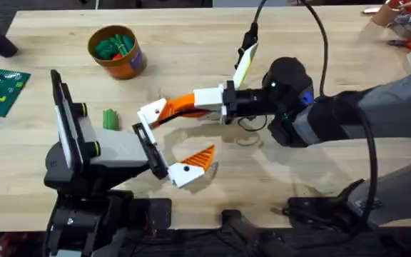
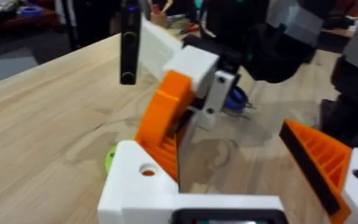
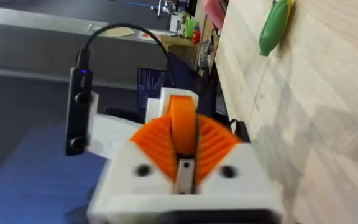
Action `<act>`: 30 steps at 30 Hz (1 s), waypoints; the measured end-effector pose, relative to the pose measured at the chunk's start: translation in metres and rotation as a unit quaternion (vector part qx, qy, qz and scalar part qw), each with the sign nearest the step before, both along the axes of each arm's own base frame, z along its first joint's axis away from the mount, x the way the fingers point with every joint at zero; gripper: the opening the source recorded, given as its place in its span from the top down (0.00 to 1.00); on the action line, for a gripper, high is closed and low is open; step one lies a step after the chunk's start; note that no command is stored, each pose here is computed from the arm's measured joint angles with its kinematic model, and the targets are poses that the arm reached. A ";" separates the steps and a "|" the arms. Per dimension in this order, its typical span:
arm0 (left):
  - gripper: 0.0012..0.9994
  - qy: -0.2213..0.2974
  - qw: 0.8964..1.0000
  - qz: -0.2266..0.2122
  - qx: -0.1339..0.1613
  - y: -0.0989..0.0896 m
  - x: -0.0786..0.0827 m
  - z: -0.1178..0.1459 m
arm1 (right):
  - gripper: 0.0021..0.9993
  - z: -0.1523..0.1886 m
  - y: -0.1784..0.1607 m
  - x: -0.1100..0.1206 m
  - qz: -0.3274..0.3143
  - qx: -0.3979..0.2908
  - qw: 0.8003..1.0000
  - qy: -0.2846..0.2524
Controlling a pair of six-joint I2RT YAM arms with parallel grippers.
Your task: Pick up the gripper from the table and insert it into the empty holder that is missing its gripper. Then pick up a screw, insert it into the mounting hole, and use the screwdriver to tighten it. Finally, clean up the table by picking up the vegetable and placing it into the bucket.
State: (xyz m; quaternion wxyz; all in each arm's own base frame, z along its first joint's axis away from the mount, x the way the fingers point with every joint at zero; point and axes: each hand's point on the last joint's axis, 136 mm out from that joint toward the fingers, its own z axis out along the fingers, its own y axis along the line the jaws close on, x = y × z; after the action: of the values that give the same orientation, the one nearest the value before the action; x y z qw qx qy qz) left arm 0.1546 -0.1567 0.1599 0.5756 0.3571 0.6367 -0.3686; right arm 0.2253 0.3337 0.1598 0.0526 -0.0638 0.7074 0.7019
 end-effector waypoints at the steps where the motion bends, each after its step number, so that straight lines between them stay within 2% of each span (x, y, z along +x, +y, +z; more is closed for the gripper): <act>1: 0.01 0.000 1.000 -0.005 0.000 -0.001 -0.001 0.000 | 0.71 -0.001 0.000 0.001 -0.005 -0.002 1.000 0.001; 4: 0.01 -0.002 1.000 -0.023 -0.001 -0.004 -0.007 0.000 | 0.53 -0.003 0.000 0.006 -0.018 -0.005 1.000 0.006; 15: 0.01 -0.002 0.999 -0.036 -0.001 -0.006 -0.011 0.000 | 0.03 -0.004 0.000 0.008 -0.027 -0.006 1.000 0.006; 17: 0.01 -0.002 0.999 -0.038 -0.002 -0.006 -0.012 0.000 | 0.01 -0.004 0.000 0.008 -0.027 -0.006 1.000 0.007; 30: 0.01 -0.002 0.999 -0.039 -0.002 -0.006 -0.012 0.000 | 0.01 -0.004 0.000 0.008 -0.027 -0.006 1.000 0.006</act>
State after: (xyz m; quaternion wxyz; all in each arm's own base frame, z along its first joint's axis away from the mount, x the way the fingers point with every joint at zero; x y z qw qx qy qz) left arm 0.1425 -0.1631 0.1603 0.5627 0.3813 0.6206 -0.3910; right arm 0.2336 0.3337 0.1560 0.0664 -0.0408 0.7133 0.6965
